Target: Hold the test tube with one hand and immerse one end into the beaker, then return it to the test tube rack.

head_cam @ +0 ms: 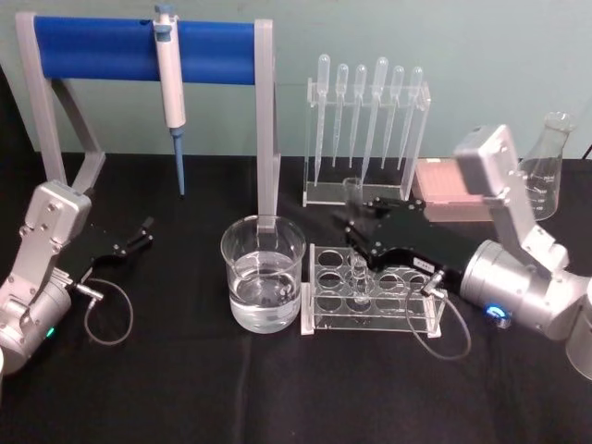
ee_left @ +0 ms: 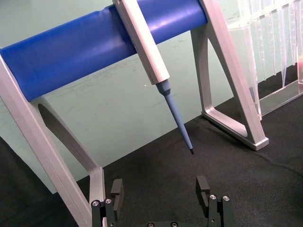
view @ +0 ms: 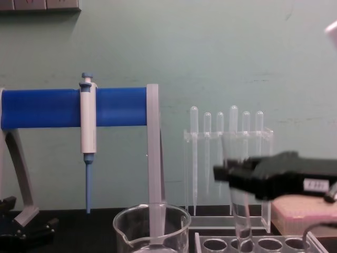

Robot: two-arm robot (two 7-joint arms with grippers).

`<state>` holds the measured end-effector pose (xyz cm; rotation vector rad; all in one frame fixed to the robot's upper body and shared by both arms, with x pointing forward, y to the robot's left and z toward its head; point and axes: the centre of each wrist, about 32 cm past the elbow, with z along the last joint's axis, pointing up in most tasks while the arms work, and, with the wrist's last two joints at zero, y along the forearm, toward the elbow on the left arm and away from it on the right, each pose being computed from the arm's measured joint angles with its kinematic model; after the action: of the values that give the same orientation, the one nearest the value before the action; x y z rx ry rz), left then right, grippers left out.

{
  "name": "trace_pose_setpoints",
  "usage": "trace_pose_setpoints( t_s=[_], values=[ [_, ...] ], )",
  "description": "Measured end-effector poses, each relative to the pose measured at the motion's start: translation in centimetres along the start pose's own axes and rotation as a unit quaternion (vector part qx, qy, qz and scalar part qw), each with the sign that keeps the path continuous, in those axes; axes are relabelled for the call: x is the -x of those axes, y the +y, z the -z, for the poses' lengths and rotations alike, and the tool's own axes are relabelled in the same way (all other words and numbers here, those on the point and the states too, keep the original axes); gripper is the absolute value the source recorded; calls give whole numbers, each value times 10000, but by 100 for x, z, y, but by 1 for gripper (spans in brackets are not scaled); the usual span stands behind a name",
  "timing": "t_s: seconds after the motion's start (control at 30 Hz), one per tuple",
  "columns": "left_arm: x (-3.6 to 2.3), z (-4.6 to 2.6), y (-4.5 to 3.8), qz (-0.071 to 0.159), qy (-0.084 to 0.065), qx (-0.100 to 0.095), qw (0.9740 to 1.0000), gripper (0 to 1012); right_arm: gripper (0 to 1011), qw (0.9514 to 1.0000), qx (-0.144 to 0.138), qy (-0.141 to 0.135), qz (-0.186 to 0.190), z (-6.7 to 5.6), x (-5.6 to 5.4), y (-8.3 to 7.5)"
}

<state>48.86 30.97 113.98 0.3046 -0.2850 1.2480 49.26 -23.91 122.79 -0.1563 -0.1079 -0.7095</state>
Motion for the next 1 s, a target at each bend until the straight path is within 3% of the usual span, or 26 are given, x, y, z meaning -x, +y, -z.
trace_pose_setpoints(
  t_s=[0.2,0.4,1.0],
  values=[
    [0,0,0,0,0,1,10000,1000,225,9982,-522,244,166,-124,61,-119],
    [0,0,0,0,0,0,10000,1000,225,9964,-771,240,263,-259,90,-161],
    [0,0,0,0,0,0,10000,1000,225,9960,-796,272,304,-268,93,-172]
  ],
)
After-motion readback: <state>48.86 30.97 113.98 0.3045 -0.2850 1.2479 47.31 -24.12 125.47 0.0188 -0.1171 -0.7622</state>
